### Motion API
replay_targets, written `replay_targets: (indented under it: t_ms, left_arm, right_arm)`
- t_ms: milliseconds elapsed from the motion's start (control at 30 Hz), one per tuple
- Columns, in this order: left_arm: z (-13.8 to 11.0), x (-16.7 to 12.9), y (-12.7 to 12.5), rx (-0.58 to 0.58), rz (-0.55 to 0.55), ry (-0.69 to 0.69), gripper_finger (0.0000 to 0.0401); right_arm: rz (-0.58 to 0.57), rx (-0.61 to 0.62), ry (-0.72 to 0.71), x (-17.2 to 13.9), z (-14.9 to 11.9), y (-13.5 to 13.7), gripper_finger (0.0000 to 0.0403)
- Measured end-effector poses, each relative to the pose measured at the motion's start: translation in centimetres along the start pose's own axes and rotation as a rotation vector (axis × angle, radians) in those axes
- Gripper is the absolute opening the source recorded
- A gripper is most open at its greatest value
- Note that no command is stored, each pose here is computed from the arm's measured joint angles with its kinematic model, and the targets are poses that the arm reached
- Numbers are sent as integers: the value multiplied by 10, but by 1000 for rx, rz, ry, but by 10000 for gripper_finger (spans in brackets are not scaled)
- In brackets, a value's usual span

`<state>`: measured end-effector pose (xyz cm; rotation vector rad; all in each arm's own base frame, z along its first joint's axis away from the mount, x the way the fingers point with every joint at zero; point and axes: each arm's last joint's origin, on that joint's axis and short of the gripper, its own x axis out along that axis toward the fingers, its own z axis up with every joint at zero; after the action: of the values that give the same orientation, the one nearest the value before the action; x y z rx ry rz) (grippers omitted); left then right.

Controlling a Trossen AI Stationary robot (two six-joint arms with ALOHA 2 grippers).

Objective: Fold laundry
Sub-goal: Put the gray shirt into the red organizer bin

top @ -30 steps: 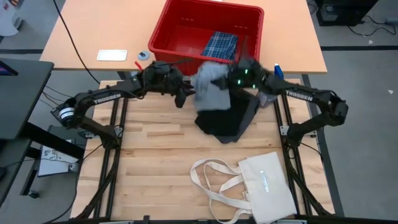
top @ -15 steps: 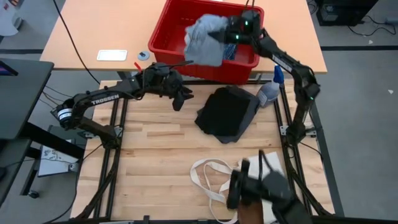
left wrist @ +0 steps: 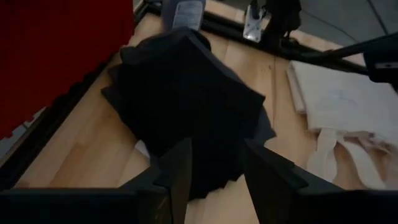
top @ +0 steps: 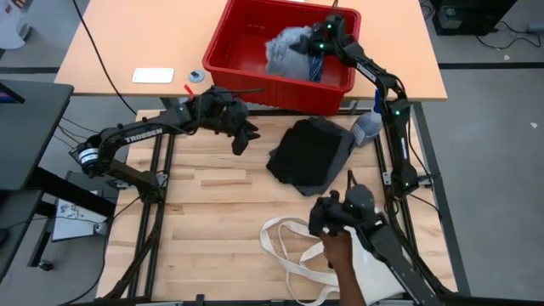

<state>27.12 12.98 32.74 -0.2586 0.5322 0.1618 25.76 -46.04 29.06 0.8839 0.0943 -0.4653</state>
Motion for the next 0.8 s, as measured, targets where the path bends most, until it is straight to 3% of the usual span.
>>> replay_targets:
  t_ms: [100,300,667,800]
  left_arm:
    - [-1,-2,6,-12,18,13,146]
    - [-3,-6,17,-37,51,19,146]
    - [-2,-9,26,-38,45,12,146]
    - [-2,-9,26,-38,36,12,146]
  right_arm:
    - [-65,35,36,5,-9,-13,41]
    - [-329,-76,35,-2,-14,-20,48]
    - [-446,-45,51,-24,-7,-44,254]
    - [-543,-45,55,-34,0,-38,310]
